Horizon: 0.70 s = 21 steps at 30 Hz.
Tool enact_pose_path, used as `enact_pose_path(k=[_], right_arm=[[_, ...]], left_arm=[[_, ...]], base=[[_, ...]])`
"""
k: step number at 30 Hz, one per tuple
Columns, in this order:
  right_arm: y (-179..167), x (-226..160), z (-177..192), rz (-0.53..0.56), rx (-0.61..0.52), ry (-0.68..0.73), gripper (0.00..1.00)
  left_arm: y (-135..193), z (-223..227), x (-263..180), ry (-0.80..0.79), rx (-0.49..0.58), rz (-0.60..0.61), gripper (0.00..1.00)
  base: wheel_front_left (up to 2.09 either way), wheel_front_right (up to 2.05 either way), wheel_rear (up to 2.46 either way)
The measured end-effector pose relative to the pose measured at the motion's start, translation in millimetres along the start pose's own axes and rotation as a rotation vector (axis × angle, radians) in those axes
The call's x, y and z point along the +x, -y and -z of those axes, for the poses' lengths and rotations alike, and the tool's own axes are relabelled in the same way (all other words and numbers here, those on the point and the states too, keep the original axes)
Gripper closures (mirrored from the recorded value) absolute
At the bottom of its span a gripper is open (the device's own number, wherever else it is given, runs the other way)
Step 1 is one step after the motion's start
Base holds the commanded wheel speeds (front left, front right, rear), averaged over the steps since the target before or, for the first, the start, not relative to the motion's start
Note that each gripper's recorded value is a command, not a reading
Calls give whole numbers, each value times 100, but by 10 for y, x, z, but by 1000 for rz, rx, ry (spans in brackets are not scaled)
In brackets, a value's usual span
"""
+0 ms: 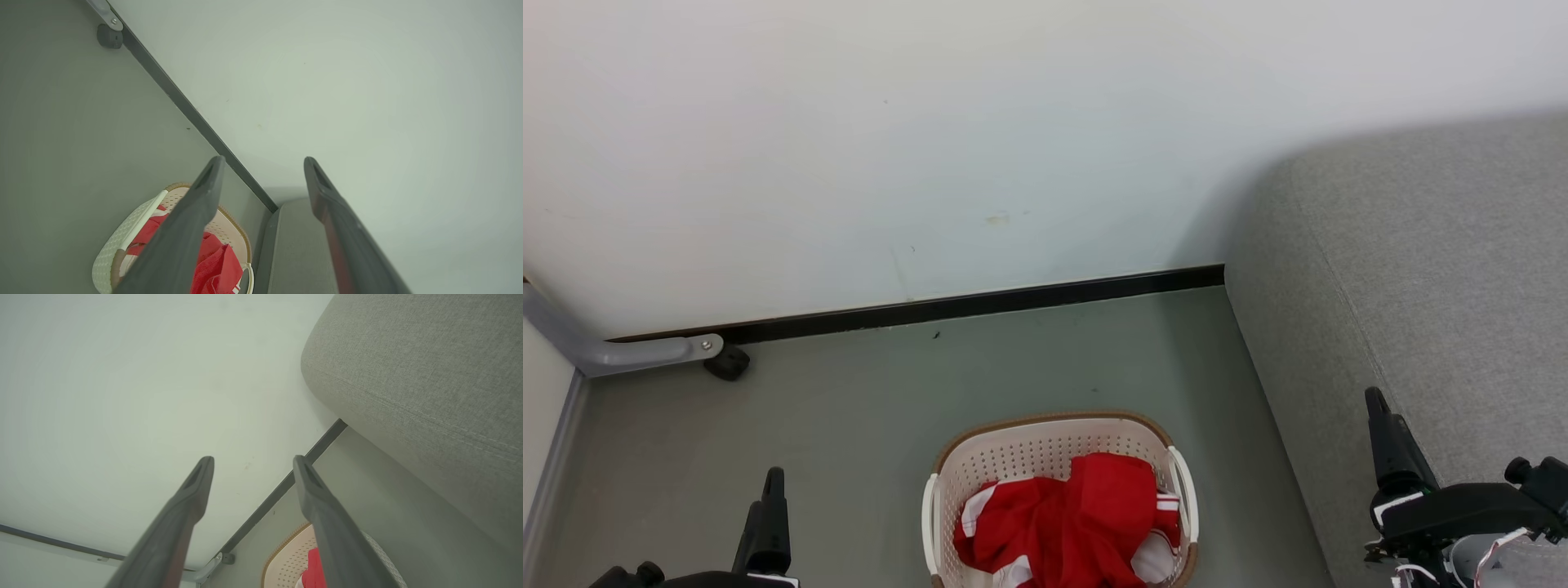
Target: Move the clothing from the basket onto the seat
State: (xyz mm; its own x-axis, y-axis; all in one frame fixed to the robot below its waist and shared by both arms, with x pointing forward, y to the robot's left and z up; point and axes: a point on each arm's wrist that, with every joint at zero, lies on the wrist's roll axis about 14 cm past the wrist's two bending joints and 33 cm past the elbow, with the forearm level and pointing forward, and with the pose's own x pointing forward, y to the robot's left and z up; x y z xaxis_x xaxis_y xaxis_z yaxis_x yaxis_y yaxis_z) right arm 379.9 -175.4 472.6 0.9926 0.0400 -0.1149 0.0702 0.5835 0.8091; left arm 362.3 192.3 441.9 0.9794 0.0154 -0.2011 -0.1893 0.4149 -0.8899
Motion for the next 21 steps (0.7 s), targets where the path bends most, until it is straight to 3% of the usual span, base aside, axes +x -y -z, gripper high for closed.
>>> enact_pose_path(k=[21], right_arm=[[-173, 29, 25, -102, -444, -18, 0]], left_arm=[[87, -97, 45, 20, 486, 32, 0]], base=[[0, 0, 0]])
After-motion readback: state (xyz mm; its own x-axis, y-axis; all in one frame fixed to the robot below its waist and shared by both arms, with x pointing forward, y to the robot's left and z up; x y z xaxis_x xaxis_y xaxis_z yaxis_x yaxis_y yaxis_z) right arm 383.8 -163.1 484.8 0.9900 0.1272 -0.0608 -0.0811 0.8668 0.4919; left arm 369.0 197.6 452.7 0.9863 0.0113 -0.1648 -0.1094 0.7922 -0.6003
